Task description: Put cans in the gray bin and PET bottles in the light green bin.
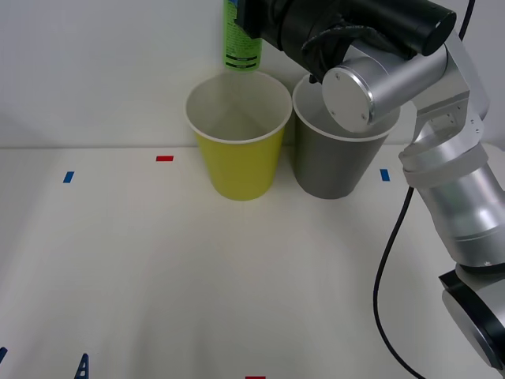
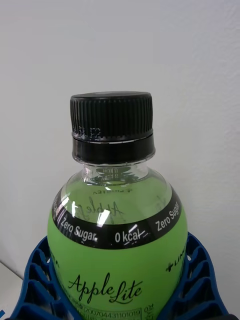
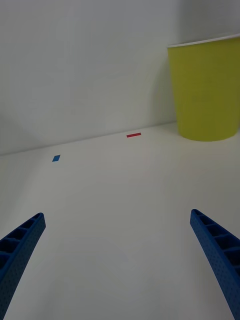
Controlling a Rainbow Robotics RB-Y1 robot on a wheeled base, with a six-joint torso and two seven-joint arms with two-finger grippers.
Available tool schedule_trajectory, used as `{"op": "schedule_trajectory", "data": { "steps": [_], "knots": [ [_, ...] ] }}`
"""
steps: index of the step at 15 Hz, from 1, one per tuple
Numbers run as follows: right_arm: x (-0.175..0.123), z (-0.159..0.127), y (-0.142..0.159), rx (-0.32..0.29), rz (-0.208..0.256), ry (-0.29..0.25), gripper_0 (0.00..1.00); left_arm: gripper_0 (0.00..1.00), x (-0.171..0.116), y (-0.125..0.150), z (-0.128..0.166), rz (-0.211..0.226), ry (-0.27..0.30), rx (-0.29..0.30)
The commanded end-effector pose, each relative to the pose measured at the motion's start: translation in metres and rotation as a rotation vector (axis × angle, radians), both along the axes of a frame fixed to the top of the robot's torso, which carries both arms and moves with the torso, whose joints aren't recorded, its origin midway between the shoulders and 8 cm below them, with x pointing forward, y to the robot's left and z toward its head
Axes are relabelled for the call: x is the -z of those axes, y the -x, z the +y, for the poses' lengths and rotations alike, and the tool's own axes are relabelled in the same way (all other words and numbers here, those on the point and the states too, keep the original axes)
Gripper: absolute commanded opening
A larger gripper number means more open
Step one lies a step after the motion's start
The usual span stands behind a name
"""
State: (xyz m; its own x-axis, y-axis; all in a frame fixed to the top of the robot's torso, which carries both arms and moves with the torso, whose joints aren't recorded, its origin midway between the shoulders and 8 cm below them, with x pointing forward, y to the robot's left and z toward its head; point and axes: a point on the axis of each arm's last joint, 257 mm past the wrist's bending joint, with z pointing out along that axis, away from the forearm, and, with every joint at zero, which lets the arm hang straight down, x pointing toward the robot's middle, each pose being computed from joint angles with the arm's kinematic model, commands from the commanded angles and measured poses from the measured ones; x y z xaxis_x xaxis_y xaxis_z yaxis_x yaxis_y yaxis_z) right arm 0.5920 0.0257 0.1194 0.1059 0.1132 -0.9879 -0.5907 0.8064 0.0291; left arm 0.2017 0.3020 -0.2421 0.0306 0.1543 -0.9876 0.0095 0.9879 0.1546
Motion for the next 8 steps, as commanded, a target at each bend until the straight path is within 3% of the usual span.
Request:
{"op": "schedule_trajectory", "data": {
  "steps": [1,2,4,8],
  "knots": [
    [-0.0003,-0.0005,-0.001,0.002,-0.002,0.001,0.0,1.0,0.0,0.0,0.0,0.0,0.0,0.0],
    [0.0007,-0.0008,-0.0015,0.002,-0.001,0.003,0.0,1.0,0.0,0.0,0.0,0.0,0.0,0.0],
    [0.0007,-0.0014,-0.0018,0.004,-0.002,0.005,1.0,1.0,0.0,0.0,0.0,0.0,0.0,0.0],
    [-0.0008,0.001,0.0009,-0.004,-0.007,0.007,1.0,1.0,0.0,0.0,0.0,0.0,0.0,0.0]
  ]
}}
